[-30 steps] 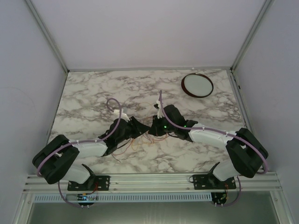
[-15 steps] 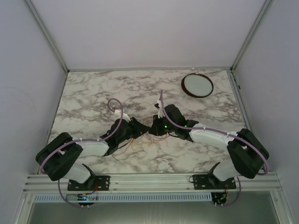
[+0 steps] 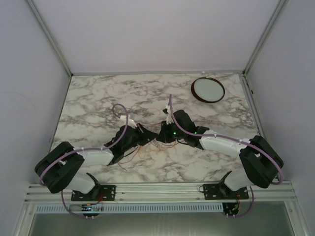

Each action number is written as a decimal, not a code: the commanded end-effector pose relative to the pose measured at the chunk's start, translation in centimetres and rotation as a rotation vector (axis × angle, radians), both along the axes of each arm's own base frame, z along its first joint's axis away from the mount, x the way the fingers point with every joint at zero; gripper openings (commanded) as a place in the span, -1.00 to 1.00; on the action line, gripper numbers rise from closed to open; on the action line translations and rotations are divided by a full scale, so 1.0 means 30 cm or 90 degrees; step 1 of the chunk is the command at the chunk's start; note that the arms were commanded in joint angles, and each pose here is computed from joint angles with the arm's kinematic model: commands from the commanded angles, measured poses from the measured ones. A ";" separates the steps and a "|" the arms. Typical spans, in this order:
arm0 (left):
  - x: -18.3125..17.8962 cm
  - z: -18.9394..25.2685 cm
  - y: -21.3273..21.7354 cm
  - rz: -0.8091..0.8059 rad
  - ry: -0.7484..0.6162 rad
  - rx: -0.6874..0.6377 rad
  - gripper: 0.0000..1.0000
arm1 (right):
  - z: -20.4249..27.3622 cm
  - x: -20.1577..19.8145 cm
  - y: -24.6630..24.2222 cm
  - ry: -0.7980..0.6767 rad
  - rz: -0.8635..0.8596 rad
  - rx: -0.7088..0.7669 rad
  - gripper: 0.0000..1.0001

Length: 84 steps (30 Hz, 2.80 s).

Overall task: Zip-tie the wires
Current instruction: Tie the cable at the center of the board.

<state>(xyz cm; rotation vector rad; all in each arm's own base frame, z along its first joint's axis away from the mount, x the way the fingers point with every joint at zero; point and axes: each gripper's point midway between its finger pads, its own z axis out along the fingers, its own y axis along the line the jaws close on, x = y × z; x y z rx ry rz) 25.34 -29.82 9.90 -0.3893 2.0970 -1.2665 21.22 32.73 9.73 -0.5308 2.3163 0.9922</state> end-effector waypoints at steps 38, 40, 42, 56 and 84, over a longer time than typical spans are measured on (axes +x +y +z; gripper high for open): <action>0.061 0.115 0.029 -0.003 -0.064 -0.027 -0.15 | 0.081 0.008 0.002 -0.084 -0.023 -0.004 -0.91; 0.056 0.113 0.013 -0.014 -0.064 -0.033 -0.14 | 0.088 0.009 0.001 -0.087 -0.026 -0.001 -0.91; 0.054 0.115 -0.003 -0.021 -0.064 -0.039 -0.15 | 0.096 0.011 0.002 -0.090 -0.028 0.005 -0.91; 0.017 0.083 -0.043 -0.042 -0.047 -0.049 -0.33 | 0.119 0.031 0.003 -0.098 -0.053 0.021 -0.91; 0.009 0.085 -0.070 -0.019 -0.034 -0.090 -0.70 | 0.165 0.072 -0.039 -0.108 -0.154 0.076 -0.92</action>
